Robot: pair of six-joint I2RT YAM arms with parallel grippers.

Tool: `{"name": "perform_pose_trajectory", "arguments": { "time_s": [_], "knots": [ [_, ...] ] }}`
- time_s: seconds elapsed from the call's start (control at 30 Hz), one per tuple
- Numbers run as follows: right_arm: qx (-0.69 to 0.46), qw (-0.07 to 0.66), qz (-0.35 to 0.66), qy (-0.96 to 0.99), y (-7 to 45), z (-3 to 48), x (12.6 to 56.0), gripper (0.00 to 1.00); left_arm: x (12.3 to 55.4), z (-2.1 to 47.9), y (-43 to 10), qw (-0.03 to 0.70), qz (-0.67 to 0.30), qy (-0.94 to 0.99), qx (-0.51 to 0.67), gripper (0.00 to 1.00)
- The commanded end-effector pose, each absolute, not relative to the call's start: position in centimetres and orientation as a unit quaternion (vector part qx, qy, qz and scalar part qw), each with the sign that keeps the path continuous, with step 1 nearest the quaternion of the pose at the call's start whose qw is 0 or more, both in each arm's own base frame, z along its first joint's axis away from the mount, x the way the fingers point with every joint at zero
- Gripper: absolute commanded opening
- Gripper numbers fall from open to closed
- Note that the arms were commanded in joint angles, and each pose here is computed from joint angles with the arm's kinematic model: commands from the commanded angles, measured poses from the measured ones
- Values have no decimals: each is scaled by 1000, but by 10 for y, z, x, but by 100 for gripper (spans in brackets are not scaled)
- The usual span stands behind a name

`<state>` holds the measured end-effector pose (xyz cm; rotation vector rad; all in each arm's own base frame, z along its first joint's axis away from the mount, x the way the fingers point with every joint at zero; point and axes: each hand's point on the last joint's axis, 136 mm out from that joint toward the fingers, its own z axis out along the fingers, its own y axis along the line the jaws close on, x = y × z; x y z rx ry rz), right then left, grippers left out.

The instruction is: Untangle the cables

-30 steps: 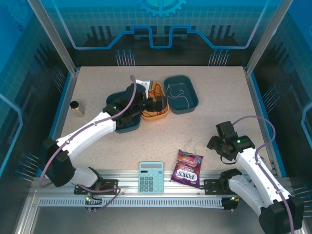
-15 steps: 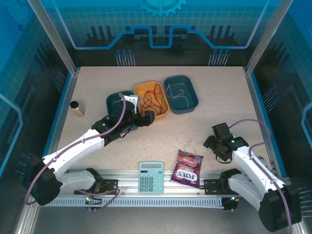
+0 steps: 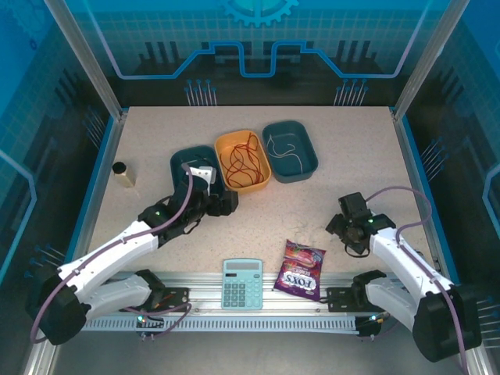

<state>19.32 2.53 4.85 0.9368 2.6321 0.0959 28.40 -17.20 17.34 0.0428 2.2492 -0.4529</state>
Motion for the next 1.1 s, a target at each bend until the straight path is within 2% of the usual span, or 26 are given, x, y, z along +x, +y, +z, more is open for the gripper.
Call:
{"name": "perform_pose_trajectory", "arguments": {
  "time_s": [0.0,0.17,0.47,0.6,0.7,0.93,1.07],
  "knots": [
    [346,177,2,921,11,67,182,85,281,170,-163,411,-165,897,6,99],
    [374,160,-21,913,1,62,163,96,284,169,-166,415,-164,895,17,99],
    [406,154,37,900,20,35,177,98,284,165,-163,409,-145,900,31,99],
    [400,152,35,903,22,30,187,95,282,162,-160,408,-139,902,28,99],
    [395,158,41,904,25,28,195,84,281,160,-158,407,-138,903,25,99],
    [376,191,65,904,29,38,207,36,281,158,-155,408,-130,904,24,99],
    [359,230,76,901,27,54,215,23,281,158,-154,408,-128,903,23,99]
  ]
}}
